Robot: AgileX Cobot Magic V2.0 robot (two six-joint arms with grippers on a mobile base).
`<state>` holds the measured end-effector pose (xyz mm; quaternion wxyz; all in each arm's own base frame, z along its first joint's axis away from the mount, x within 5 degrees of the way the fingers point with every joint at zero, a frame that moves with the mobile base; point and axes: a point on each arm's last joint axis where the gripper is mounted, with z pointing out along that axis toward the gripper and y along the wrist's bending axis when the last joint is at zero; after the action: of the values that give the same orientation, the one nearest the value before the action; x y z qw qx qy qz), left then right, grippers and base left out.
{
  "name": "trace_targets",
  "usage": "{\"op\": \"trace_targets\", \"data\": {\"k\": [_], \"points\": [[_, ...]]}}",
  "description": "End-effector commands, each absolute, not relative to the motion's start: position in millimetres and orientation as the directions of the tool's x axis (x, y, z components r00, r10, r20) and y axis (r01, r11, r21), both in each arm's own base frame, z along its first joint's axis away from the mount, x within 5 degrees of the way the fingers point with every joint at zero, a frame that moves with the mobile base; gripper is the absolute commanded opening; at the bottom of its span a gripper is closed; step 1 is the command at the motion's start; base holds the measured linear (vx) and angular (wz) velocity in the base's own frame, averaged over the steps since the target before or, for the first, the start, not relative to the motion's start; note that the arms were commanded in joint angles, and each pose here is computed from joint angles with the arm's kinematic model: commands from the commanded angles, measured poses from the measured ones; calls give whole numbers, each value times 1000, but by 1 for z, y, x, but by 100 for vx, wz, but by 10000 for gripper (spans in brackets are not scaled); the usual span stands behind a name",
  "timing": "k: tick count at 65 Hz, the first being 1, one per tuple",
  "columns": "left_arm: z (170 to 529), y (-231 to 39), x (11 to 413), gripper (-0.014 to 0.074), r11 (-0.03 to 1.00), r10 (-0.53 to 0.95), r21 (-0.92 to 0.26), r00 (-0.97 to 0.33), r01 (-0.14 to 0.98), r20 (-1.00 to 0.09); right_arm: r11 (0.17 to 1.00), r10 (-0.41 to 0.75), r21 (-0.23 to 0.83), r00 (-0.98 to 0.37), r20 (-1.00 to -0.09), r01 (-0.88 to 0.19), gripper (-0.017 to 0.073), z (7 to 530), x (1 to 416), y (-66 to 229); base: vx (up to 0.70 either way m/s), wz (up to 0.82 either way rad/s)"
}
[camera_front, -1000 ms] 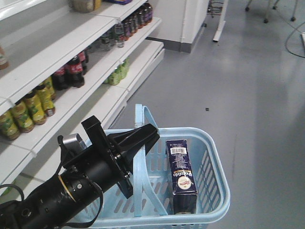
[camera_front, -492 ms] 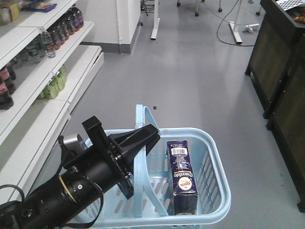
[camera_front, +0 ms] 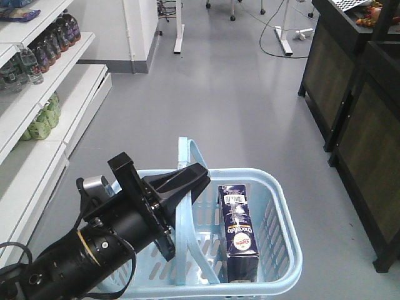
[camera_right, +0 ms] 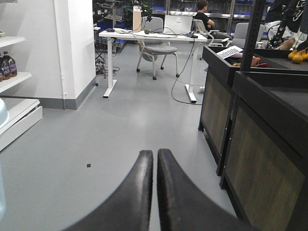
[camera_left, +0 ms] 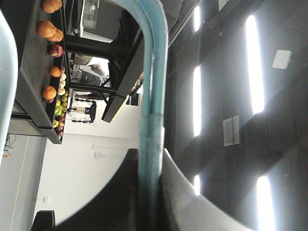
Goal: Left arm holds basket, right arm returns cookies
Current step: 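Turn away from the shelves and drive toward the wooden counters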
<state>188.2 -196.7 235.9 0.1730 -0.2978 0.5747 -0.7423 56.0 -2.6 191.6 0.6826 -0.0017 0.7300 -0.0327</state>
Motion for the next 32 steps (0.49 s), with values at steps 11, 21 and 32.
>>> {"op": "trace_targets", "data": {"k": [11, 21, 32], "points": [[276, -191, 181, -3, -504, -534, -857, -817, 102, 217, 997, -60, -61, -4, -998, 49, -6, 193, 56, -3, 6, -3], [276, -191, 181, -3, -504, -534, -857, -817, 102, 217, 997, -60, -61, -4, -998, 49, -6, 193, 56, -3, 8, -2], [276, -191, 181, -3, -504, -534, -857, -817, 102, 217, 997, -60, -61, -4, -998, 49, -6, 193, 56, -3, 12, 0]]}}
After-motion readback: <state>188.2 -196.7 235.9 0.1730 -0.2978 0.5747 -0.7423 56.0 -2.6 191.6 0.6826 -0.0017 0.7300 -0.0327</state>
